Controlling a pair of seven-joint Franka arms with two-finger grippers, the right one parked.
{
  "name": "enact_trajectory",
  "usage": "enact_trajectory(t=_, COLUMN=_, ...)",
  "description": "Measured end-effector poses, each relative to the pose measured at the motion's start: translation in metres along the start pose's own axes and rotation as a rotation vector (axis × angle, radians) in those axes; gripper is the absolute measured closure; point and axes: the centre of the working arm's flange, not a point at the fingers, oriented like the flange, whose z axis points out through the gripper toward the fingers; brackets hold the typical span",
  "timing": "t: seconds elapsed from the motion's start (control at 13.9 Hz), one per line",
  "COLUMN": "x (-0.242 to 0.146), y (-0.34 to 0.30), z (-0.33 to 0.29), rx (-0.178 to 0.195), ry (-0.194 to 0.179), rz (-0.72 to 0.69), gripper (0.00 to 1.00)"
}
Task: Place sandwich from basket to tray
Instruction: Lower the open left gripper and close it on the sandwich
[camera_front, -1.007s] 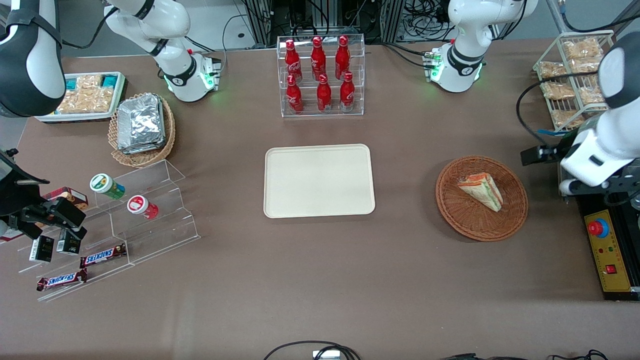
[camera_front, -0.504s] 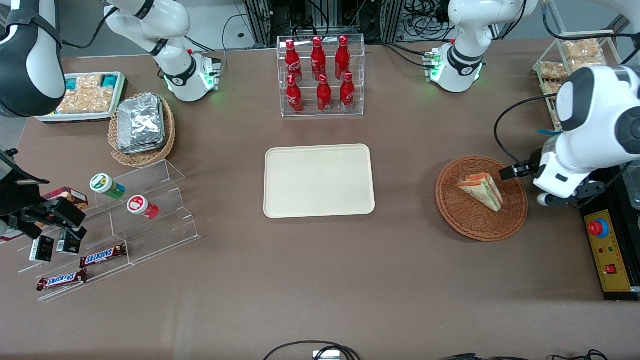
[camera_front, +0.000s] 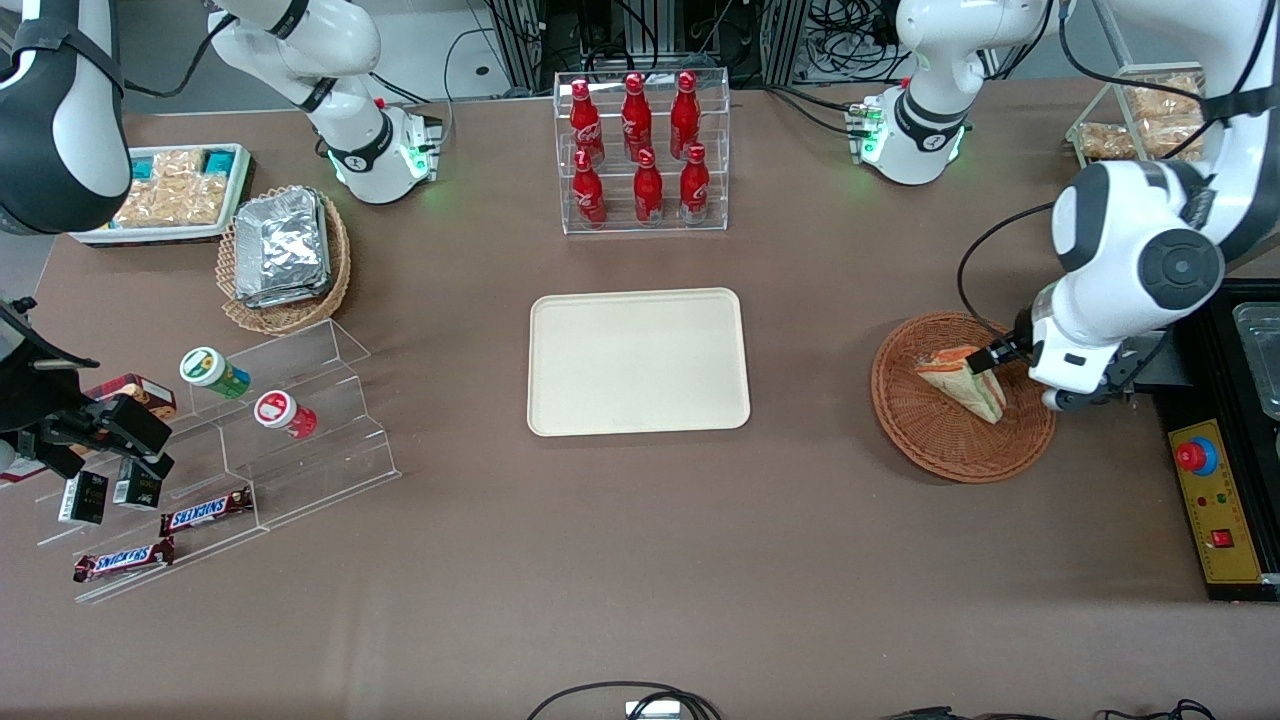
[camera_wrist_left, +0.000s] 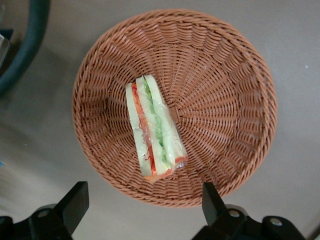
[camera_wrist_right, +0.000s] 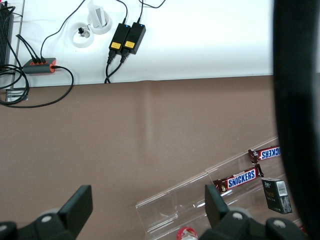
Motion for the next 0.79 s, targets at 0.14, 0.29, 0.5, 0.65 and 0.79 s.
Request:
enact_trajectory(t=0.14, x=-0.003, y=0.000, z=0.010, rx=-0.002, ry=0.002, rz=-0.051, gripper=0.00)
enact_trajectory(t=0.29, x=-0.004, y=0.001, z=0.016, rx=-0.013, ry=0.015, rz=-0.089, gripper=0.00)
enact_trajectory(t=0.5, x=-0.009, y=0.000, z=0.032, rx=-0.030, ry=0.040, rz=-0.131, gripper=0.00)
enact_trajectory(t=0.65, x=-0.012, y=-0.001, z=0.045, rx=-0.038, ry=0.047, rz=-0.145, gripper=0.00)
enact_trajectory(t=0.79, x=-0.014, y=-0.001, z=0.055, rx=-0.049, ry=0.057, rz=-0.160, gripper=0.00)
